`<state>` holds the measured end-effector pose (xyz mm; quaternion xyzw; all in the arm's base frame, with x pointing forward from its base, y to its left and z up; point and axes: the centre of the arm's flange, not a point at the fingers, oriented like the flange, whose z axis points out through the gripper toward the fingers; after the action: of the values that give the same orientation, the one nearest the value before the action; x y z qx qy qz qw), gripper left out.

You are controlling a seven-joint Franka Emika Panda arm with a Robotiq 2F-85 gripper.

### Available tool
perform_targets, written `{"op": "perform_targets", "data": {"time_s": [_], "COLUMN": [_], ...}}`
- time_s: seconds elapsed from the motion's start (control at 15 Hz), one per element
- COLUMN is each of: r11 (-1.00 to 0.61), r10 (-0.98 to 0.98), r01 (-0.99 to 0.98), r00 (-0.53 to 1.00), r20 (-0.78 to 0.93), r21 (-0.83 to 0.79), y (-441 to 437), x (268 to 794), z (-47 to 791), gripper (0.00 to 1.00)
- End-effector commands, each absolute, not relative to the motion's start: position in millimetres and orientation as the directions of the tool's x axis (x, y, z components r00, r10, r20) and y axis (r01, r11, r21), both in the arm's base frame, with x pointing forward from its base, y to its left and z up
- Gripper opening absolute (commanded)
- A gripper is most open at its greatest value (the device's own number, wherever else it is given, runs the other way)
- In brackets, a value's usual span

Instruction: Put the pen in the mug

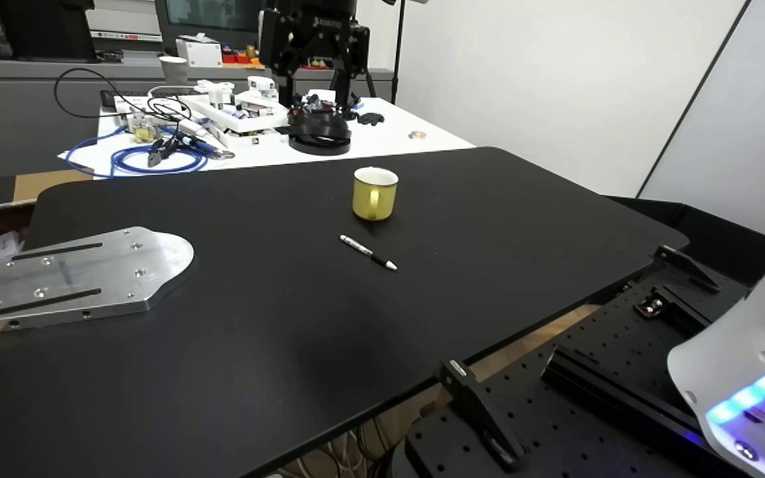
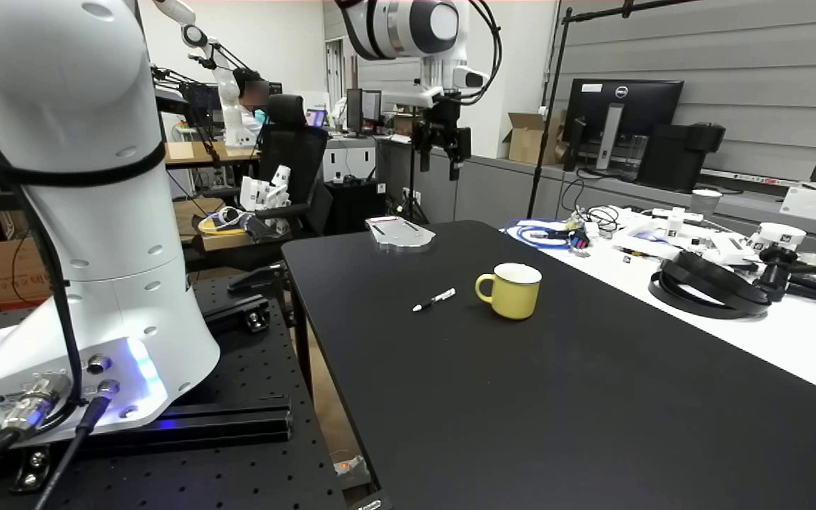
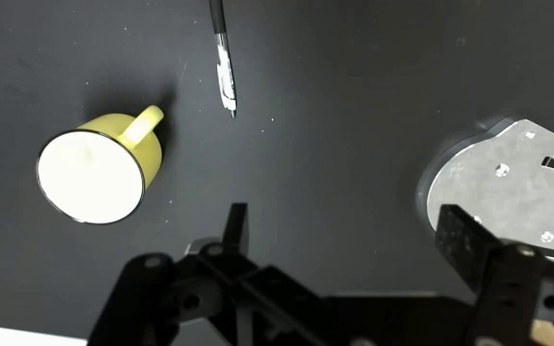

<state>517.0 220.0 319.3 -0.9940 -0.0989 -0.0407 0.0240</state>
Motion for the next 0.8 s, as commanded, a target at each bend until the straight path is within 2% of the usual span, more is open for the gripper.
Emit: {"op": "perform_targets", "data": {"time_s": [0.0,0.73], "r11": [-0.986,-0.995], "r10": [0.165,0.102], "r01": [0.166,0.101], "r00": [0.985,0.993], "r20": [0.043,-0.058], "r21": [-0.034,-0.010], "y": [215,168], "x": [526,512], "z": [298,237], "gripper": [1.00,1.00]}}
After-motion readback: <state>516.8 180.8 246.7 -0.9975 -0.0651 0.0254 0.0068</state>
